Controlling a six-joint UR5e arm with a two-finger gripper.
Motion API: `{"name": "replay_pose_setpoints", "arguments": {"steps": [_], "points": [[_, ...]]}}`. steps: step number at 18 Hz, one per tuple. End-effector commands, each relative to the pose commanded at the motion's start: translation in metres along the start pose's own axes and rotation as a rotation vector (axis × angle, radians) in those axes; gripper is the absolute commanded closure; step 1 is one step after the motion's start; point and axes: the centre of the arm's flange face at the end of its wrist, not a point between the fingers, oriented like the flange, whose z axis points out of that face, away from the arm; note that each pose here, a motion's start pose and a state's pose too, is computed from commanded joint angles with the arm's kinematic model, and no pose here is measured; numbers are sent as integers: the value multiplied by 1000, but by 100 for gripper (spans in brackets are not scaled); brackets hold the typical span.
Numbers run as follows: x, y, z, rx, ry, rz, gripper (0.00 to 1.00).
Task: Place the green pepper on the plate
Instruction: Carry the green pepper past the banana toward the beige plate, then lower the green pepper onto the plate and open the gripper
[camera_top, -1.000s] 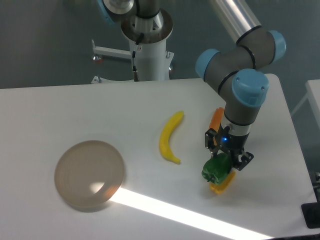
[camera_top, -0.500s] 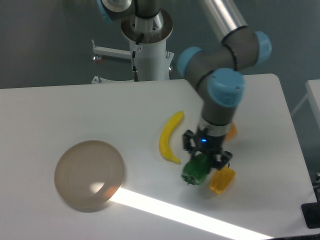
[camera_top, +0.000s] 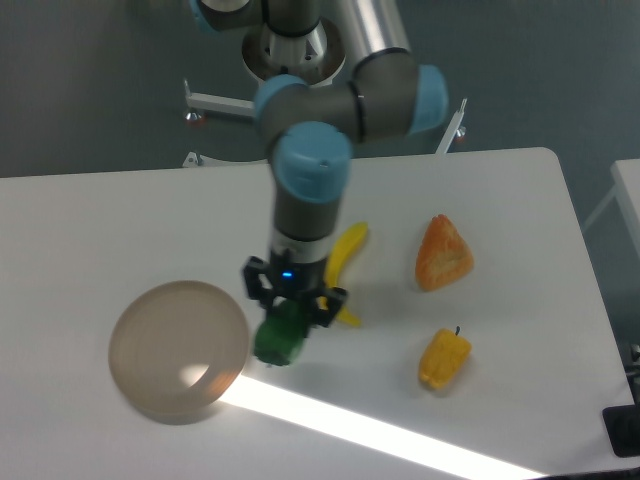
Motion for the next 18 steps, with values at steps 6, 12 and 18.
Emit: {"name": "replay_pose_setpoints", "arguments": {"steps": [6,12,18], "points": [[74,1,36,-40,48,191,62],[80,13,64,-17,41,366,62],[77,15,95,-36,45,365,63]]}}
